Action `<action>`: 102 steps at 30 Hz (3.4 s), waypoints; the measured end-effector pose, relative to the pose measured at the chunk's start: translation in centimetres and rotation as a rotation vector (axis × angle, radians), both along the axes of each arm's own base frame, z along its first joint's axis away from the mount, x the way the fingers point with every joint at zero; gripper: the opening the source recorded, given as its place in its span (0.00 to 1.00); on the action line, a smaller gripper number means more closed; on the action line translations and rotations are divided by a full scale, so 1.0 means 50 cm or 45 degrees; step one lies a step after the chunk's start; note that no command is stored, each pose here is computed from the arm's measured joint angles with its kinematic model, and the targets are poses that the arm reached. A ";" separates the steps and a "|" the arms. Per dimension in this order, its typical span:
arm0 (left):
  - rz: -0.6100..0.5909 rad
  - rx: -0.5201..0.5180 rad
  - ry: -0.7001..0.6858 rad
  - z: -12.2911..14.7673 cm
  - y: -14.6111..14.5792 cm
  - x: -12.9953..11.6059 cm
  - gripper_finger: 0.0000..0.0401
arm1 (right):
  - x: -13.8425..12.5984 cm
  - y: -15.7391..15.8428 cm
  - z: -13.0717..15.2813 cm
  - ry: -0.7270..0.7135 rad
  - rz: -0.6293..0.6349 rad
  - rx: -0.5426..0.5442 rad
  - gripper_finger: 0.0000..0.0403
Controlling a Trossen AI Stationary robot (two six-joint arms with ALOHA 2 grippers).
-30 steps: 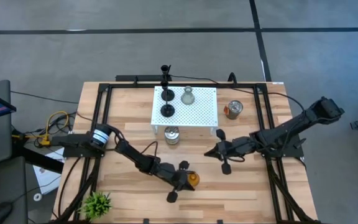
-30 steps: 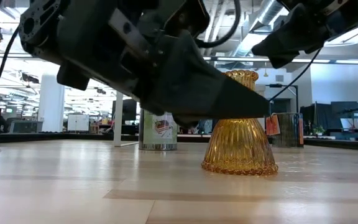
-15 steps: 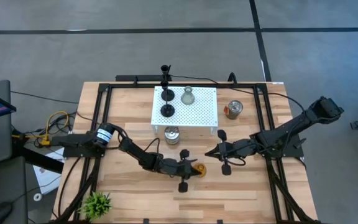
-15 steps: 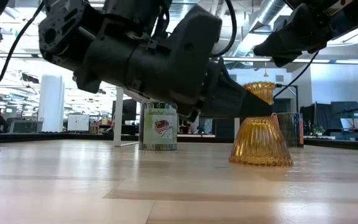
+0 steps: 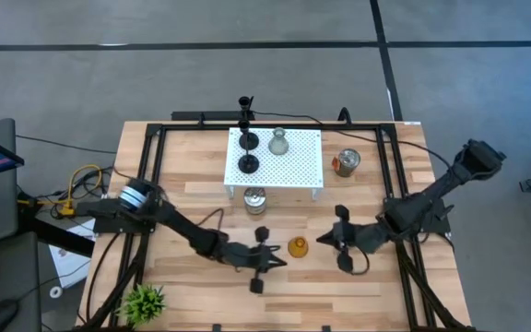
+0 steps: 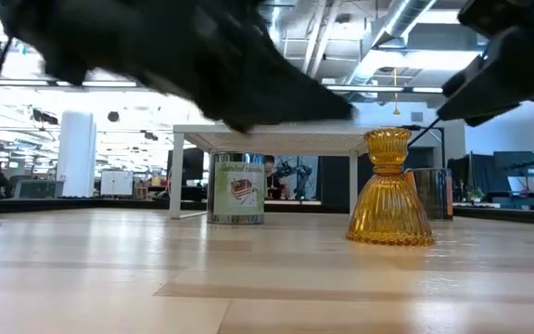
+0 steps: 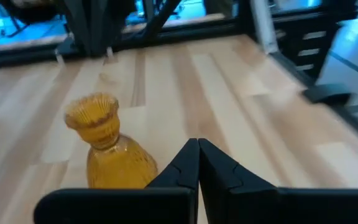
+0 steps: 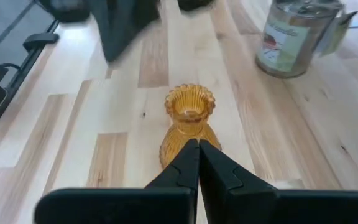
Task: Pick & Place candle stick holders
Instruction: Put the orange glass on the shelf
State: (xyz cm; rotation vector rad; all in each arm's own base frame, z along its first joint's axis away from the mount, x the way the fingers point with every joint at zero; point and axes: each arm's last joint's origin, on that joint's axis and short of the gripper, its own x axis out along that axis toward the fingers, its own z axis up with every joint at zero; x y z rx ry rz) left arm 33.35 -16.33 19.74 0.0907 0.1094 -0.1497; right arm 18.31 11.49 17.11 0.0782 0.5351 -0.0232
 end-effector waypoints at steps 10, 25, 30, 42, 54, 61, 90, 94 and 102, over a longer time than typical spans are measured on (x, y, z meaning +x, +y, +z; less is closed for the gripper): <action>-0.097 -0.034 0.013 0.032 0.053 -0.196 0.01 | -0.053 0.022 -0.045 -0.169 -0.074 0.026 0.00; -0.126 -0.108 -0.027 -0.002 0.121 -0.323 0.02 | -0.020 0.006 -0.105 -0.052 -0.105 -0.037 0.06; -0.124 -0.124 -0.023 -0.011 0.129 -0.336 0.02 | -0.002 0.021 -0.120 -0.121 -0.059 -0.036 0.26; -0.114 -0.141 0.021 -0.024 0.127 -0.332 0.02 | 0.043 0.017 -0.147 -0.232 -0.182 0.090 0.69; -0.113 -0.138 0.025 -0.025 0.127 -0.332 0.02 | 0.120 0.037 -0.159 -0.203 -0.121 0.029 0.72; -0.114 -0.139 0.025 -0.025 0.127 -0.331 0.02 | 0.124 0.040 -0.157 -0.208 -0.123 0.034 0.69; -0.109 -0.172 0.031 -0.025 0.127 -0.331 0.02 | 0.130 0.029 -0.155 -0.220 -0.168 0.037 0.31; -0.109 -0.172 0.031 -0.025 0.127 -0.331 0.02 | 0.130 0.029 -0.155 -0.220 -0.169 0.036 0.29; -0.110 -0.172 0.031 -0.025 0.127 -0.331 0.02 | 0.130 0.029 -0.155 -0.219 -0.168 0.039 0.32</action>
